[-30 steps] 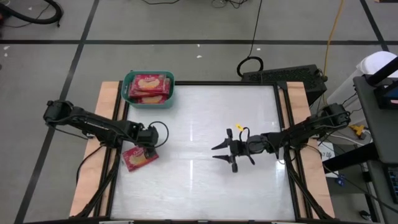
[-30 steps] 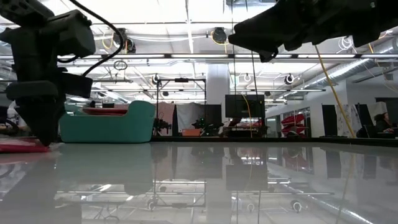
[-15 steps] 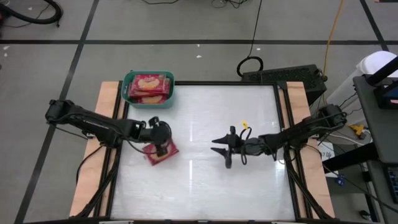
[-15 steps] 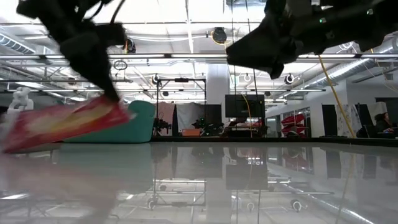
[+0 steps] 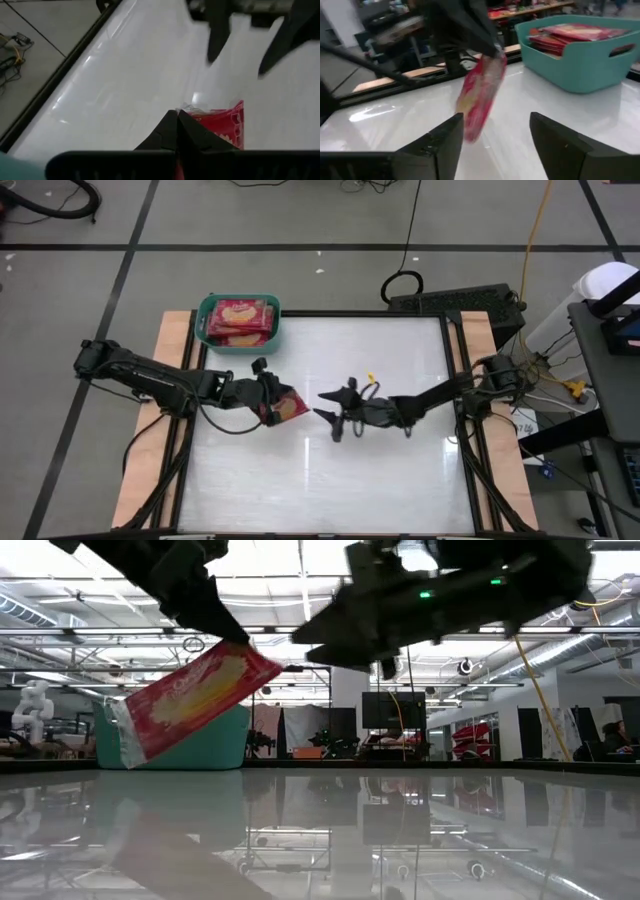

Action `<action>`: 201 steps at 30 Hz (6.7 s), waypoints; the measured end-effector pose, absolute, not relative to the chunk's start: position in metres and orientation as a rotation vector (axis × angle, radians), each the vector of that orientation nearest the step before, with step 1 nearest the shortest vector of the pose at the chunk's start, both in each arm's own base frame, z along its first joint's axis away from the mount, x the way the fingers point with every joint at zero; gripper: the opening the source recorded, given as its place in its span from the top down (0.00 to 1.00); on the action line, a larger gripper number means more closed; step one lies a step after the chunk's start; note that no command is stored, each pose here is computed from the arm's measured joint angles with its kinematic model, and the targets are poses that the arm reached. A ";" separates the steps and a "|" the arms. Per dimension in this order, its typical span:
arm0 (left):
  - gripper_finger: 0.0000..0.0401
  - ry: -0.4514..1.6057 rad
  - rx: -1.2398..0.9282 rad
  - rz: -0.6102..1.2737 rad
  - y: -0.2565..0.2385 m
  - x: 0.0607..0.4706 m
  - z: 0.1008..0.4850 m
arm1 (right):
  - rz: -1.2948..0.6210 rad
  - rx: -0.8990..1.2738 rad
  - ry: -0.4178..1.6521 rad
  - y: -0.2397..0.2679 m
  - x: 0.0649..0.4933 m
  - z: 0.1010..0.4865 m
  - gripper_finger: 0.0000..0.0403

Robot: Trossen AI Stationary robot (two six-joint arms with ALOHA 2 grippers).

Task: Sort popcorn bags into baskets
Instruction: Stack the red popcorn bag on the red popcorn bags in the green bin, then return to Home Position

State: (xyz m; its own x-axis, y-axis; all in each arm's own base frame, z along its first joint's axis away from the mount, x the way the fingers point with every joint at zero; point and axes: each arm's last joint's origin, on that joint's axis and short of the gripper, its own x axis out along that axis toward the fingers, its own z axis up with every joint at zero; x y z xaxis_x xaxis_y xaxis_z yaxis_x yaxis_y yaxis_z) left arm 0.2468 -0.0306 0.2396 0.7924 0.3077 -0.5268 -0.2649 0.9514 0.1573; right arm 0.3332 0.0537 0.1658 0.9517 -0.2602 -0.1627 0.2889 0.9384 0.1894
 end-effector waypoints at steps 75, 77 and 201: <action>0.70 -0.105 -0.055 0.270 0.040 0.182 0.305 | 0.083 0.177 -0.329 -0.091 0.344 0.258 0.96; 0.83 -0.105 -0.054 0.268 0.040 0.182 0.305 | 0.075 0.183 -0.307 -0.093 0.345 0.256 0.94; 0.98 0.018 0.017 0.221 0.002 0.120 0.175 | -0.030 -0.037 0.089 -0.007 0.129 0.162 1.00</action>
